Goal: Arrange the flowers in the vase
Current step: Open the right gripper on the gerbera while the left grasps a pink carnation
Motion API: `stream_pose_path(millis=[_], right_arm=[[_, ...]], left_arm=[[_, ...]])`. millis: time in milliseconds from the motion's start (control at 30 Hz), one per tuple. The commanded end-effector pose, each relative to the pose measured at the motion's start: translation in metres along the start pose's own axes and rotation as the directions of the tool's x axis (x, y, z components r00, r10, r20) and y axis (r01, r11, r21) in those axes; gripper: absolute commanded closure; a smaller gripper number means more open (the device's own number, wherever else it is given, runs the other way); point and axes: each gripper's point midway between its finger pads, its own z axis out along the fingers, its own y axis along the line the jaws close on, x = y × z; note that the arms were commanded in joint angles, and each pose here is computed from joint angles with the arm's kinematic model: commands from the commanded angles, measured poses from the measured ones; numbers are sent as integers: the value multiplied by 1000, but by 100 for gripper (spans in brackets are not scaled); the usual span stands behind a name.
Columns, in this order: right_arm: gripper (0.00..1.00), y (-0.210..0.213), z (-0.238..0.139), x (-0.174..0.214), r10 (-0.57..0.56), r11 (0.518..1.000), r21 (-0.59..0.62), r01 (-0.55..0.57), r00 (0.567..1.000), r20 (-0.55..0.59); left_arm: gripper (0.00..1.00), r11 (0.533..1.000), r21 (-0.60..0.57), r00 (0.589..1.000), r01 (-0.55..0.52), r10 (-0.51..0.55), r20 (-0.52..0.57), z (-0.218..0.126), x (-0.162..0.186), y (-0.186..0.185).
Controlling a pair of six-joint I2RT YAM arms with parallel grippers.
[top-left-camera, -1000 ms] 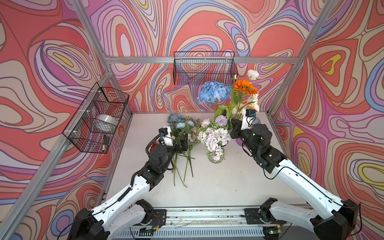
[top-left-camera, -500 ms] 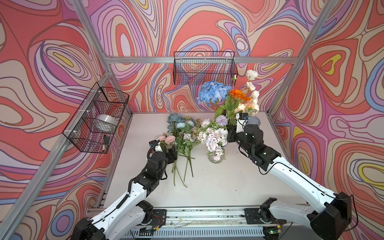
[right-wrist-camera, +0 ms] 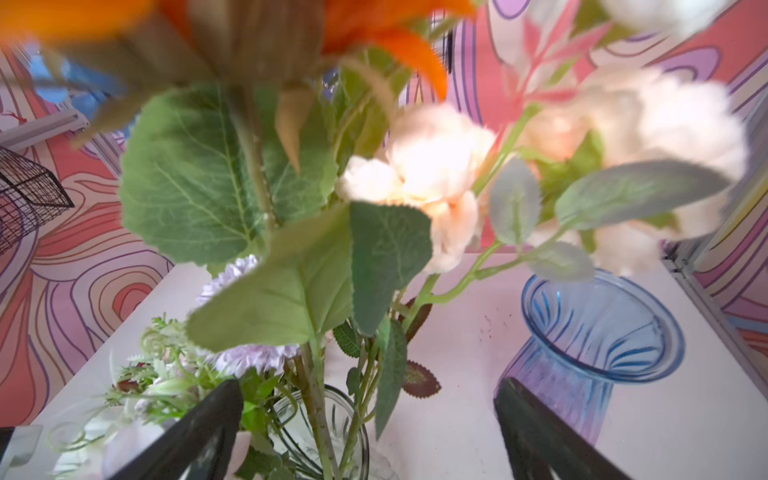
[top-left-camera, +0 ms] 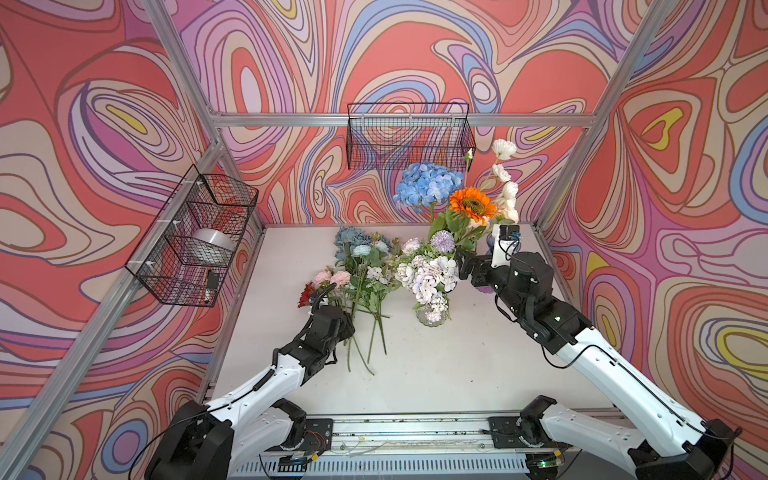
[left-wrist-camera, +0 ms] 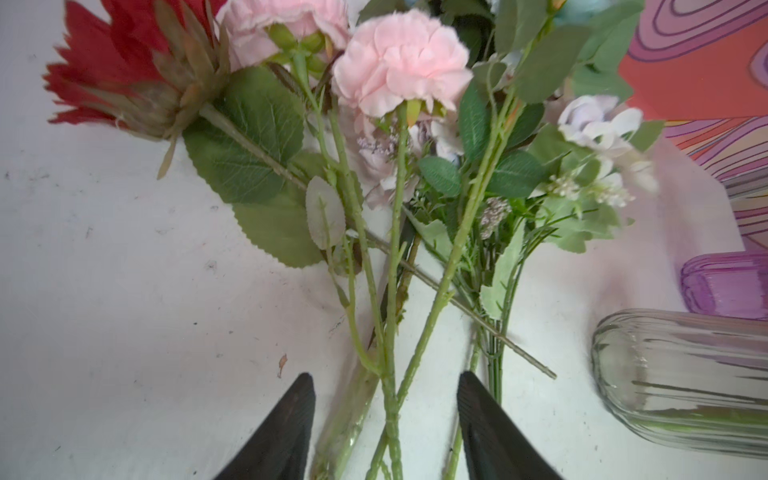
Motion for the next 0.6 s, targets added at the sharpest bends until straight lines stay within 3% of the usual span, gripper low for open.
stream_pose_path(millis=[0,200,567], right_arm=[[2,-10,-12,-15,-16,999,45,14,999,41],[2,-13,-16,-14,-6,999,49,3,999,50],[2,-15,-19,-18,-17,998,64,13,998,61]], left_arm=[[50,999,16,999,47,-47,18,8,-5,-5],[60,1000,12,999,29,-29,20,21,-9,-12],[65,996,-23,996,84,-84,1,51,-9,-5]])
